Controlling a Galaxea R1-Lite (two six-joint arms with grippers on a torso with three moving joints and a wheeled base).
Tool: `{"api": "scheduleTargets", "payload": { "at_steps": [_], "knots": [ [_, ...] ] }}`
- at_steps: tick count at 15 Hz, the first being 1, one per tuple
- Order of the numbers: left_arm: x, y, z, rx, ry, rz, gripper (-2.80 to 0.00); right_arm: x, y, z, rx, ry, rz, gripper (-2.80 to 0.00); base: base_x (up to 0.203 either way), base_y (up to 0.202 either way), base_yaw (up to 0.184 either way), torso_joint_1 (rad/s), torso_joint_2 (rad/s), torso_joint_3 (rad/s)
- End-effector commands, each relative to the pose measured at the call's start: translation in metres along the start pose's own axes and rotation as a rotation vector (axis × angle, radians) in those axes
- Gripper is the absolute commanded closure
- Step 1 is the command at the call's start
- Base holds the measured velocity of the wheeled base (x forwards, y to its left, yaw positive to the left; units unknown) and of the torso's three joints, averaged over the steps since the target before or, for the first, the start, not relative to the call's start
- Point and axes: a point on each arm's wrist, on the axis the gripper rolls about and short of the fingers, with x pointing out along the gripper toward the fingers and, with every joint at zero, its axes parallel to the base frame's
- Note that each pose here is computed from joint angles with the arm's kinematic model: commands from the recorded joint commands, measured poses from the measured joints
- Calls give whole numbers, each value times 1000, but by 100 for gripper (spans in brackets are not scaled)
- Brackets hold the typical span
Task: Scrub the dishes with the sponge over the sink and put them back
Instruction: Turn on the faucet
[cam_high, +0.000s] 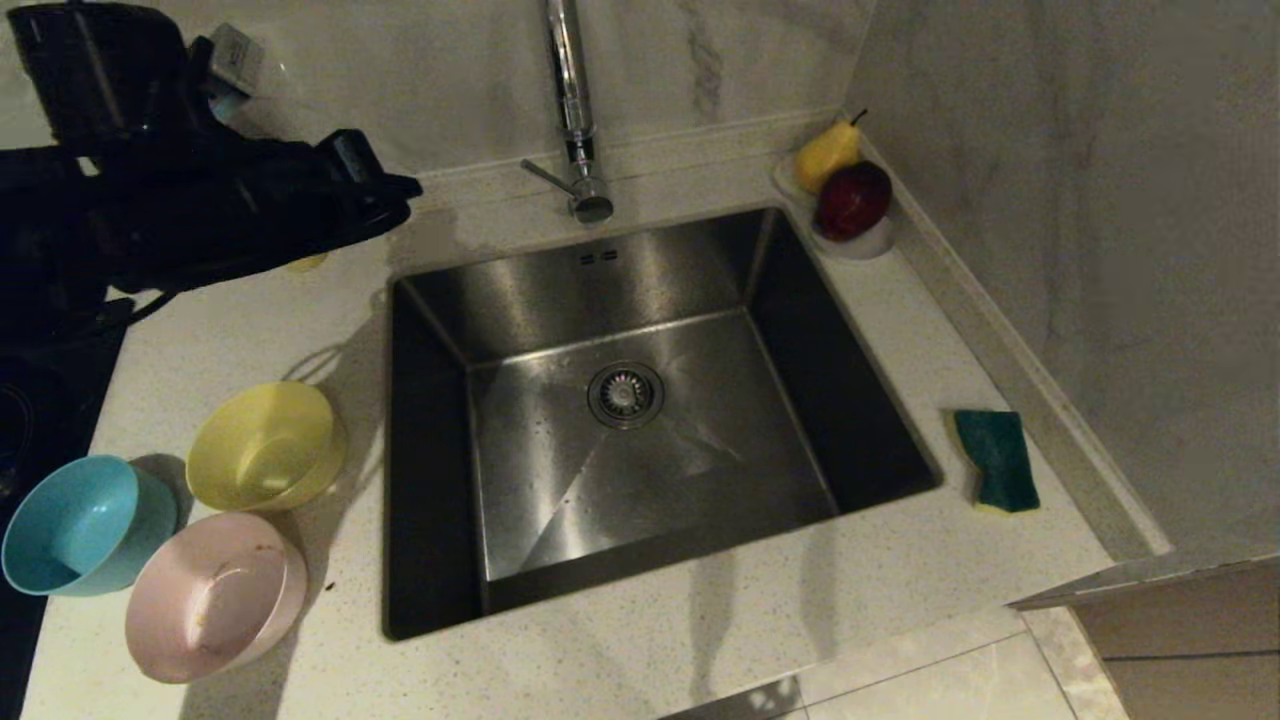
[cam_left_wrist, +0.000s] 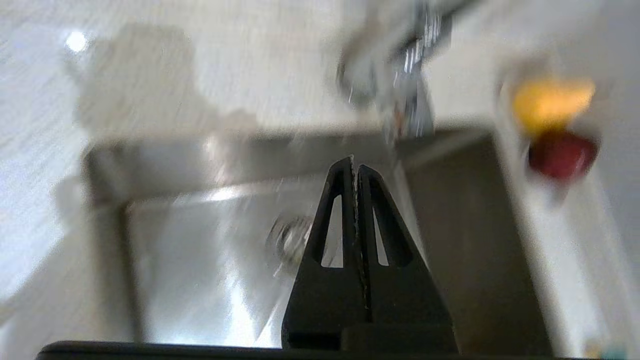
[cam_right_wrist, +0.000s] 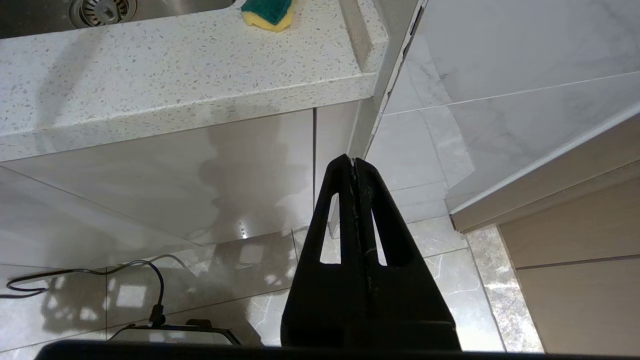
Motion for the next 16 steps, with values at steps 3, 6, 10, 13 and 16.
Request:
{"api": "scheduleTargets", "payload": {
  "at_steps": [3,6,10,13,16],
  "knots": [
    [47,-2,-2,-154,-61,-54,0,0,0,0,0,0,2,0,0,0,0,0,0,0],
    [67,-10,2,-220,-95,-100,0,0,0,0,0,-1,0,0,0,0,0,0,0,0],
    [93,-9,-7,-218,-125,-130,0,0,0,0,0,0,0,0,0,0,0,0,0,0],
    [103,-7,-15,-212,-153,-147,0,0,0,0,0,1,0,0,0,0,0,0,0,0],
    [110,-4,-19,-215,-164,-156,0,0,0,0,0,-1,1,0,0,0,0,0,0,0]
  ]
}}
